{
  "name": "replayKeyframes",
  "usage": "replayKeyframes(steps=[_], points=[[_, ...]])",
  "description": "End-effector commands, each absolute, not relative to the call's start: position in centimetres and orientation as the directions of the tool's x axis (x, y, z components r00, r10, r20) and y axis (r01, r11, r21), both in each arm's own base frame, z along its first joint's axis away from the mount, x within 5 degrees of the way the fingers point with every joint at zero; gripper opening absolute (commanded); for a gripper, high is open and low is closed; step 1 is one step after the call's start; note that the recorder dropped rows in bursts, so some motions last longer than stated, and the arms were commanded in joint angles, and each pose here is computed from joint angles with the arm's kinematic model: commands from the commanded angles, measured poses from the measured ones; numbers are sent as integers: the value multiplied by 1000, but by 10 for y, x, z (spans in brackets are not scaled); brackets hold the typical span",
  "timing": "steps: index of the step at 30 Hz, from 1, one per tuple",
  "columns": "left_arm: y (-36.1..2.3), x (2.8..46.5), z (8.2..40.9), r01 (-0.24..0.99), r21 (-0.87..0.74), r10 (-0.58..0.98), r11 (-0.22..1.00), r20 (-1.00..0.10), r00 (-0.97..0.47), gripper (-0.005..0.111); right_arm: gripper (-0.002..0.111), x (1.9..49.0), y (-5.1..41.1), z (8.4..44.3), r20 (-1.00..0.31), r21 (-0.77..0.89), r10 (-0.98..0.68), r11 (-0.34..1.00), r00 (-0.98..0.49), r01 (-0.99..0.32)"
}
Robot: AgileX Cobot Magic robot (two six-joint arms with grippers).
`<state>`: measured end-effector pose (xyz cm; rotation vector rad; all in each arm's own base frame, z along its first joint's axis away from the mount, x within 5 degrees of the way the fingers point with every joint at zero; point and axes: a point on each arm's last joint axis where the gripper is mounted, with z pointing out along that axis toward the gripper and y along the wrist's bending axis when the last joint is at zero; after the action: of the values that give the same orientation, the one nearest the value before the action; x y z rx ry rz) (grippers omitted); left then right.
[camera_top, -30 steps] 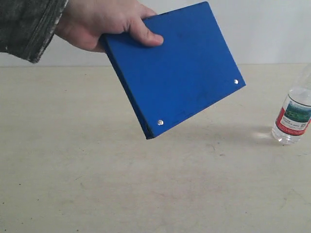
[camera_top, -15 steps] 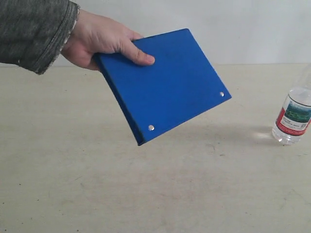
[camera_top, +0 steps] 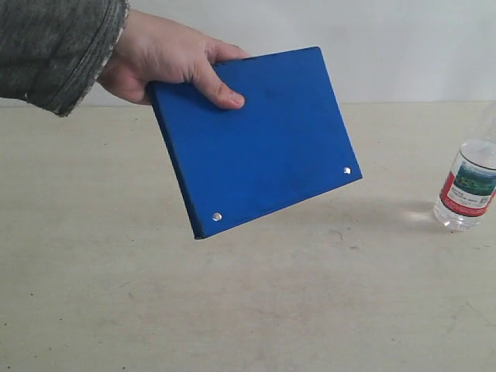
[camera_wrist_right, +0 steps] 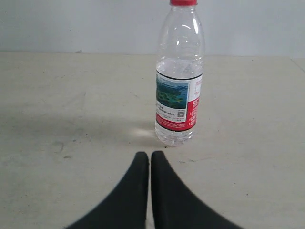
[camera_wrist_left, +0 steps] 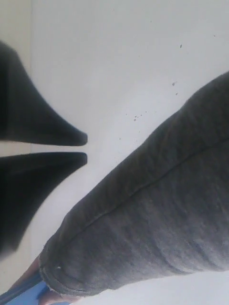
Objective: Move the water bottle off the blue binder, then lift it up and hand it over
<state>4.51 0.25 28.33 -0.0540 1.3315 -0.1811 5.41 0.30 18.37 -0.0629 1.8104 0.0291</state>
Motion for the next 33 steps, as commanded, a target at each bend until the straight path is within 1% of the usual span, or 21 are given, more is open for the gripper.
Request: replayKeyframes(steps=[1, 20, 23, 29, 33], points=[[3, 45, 282, 100, -157, -177, 982, -959, 224, 4, 0, 54, 4, 184, -972, 17, 1, 998, -234, -66], [3, 43, 283, 104, -158, -179, 982, -955, 237, 4, 0, 54, 4, 184, -972, 17, 1, 998, -233, -66], [6, 38, 284, 53, -157, -166, 986, -948, 272, 4, 0, 54, 4, 184, -972, 17, 1, 998, -233, -66], [-8, 31, 300, 79, -67, -91, 995, -932, 350, 4, 0, 54, 4, 184, -972, 17, 1, 998, -233, -66], [-12, 25, 314, 47, 36, 14, 998, -916, 402, 4, 0, 54, 4, 184, -972, 17, 1, 998, -233, -66]])
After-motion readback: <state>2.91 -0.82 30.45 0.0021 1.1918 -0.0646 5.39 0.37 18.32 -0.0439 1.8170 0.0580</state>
